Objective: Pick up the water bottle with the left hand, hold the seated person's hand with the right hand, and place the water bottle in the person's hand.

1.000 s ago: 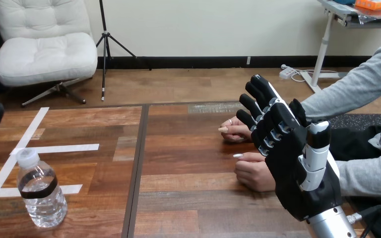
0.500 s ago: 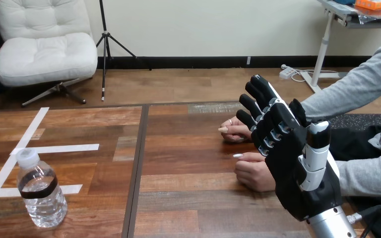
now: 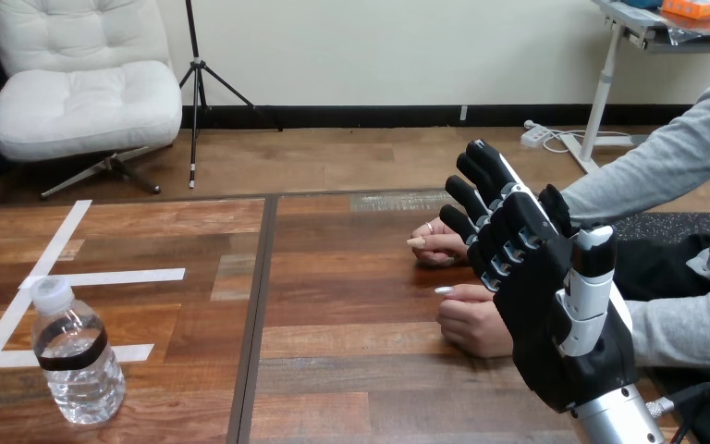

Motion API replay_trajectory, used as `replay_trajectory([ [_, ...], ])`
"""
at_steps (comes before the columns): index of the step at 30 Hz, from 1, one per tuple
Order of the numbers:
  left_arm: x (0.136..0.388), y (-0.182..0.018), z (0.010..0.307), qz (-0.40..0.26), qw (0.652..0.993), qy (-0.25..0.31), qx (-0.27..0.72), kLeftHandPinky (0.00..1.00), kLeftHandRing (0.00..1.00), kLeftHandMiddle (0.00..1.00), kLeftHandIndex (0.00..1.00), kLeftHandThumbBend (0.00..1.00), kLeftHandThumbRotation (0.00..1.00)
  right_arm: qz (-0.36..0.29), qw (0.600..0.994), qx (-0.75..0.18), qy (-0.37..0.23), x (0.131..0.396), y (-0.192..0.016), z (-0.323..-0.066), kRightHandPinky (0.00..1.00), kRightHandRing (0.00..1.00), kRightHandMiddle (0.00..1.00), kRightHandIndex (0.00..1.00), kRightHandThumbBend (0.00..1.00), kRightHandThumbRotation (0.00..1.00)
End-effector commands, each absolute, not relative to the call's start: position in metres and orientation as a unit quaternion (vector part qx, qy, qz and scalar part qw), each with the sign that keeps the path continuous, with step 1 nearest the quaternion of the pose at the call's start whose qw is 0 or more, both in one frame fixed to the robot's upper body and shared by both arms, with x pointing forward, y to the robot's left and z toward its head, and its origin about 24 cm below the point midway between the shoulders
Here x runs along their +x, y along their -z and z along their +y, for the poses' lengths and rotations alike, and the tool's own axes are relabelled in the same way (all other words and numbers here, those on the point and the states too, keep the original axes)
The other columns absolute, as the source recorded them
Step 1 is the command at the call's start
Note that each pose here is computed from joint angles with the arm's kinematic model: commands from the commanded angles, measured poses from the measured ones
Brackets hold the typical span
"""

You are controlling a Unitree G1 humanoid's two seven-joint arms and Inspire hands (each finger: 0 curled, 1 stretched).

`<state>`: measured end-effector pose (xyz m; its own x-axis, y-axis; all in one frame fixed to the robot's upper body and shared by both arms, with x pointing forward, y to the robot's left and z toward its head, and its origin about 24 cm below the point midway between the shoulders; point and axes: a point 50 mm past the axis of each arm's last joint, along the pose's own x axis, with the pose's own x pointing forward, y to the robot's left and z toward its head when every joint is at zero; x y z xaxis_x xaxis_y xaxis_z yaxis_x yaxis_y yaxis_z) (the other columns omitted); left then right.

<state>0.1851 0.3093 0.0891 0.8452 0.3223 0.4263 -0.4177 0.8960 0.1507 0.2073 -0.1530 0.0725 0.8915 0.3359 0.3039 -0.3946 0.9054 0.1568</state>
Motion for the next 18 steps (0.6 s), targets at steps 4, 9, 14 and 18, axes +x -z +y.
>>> replay_trajectory([
  [4,0.201,-0.093,0.312,-0.208,0.953,-0.178,0.133,1.00,1.00,0.99,0.97,1.00,0.68,-0.164,0.962,0.105,-0.194,0.211,-0.084,-0.154,1.00,1.00,1.00,0.97,0.94,1.00],
  [9,0.202,-0.086,0.315,-0.194,0.955,-0.179,0.136,1.00,1.00,1.00,0.98,1.00,0.72,-0.164,0.962,0.105,-0.193,0.211,-0.084,-0.154,1.00,1.00,1.00,0.96,0.94,1.00],
  [14,0.203,-0.080,0.318,-0.182,0.956,-0.179,0.144,1.00,1.00,1.00,1.00,1.00,0.76,-0.163,0.962,0.105,-0.192,0.211,-0.084,-0.154,1.00,1.00,1.00,0.96,0.94,1.00],
  [18,0.204,-0.074,0.321,-0.171,0.957,-0.181,0.146,1.00,1.00,1.00,1.00,1.00,0.79,-0.162,0.962,0.105,-0.192,0.211,-0.084,-0.154,1.00,1.00,1.00,0.96,0.94,1.00],
])
